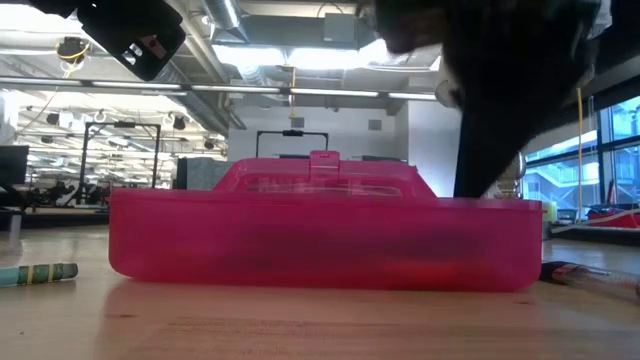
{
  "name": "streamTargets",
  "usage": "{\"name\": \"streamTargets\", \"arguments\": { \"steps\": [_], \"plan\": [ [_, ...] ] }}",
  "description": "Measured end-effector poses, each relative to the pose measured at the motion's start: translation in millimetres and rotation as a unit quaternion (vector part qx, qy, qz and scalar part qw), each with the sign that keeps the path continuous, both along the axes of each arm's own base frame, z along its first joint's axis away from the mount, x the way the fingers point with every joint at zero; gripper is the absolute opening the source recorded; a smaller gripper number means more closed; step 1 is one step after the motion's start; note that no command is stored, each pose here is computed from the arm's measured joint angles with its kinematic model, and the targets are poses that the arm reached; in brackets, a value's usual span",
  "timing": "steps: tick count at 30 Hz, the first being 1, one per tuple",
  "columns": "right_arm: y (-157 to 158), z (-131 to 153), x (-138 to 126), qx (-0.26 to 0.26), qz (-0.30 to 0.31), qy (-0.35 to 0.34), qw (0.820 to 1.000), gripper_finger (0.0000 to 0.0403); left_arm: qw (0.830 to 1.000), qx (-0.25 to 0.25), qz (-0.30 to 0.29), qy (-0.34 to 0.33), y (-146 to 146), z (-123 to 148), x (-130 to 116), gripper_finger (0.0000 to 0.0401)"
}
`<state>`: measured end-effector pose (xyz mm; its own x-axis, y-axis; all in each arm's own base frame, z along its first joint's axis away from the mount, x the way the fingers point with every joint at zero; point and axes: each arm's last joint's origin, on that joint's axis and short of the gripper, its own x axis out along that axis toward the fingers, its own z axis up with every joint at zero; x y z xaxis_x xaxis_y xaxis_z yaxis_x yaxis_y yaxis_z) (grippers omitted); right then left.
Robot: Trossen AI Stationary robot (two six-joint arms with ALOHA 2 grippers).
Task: Pick & place school supplies into a supply box
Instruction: Put the black pen into the red supply box
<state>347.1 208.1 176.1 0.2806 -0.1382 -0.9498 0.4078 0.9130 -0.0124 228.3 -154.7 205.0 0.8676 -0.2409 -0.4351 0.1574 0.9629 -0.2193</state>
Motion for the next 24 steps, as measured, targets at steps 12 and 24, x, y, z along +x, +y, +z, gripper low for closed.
{"name": "streamTargets", "arguments": {
  "steps": [12, 24],
  "plan": [
    [17.0, 23.8, -29.1, -0.039, -0.060, 0.043, 0.996, 0.0143, 1.000, 0.000, 0.000, 0.000, -0.1, 0.0, -0.1, 0.0116],
    [23.7, 19.5, -34.2, -0.033, -0.090, 0.043, 0.994, 0.0143, 1.000, 0.000, 0.000, 0.000, -0.1, 0.0, -0.1, 0.0116]
  ]
}}
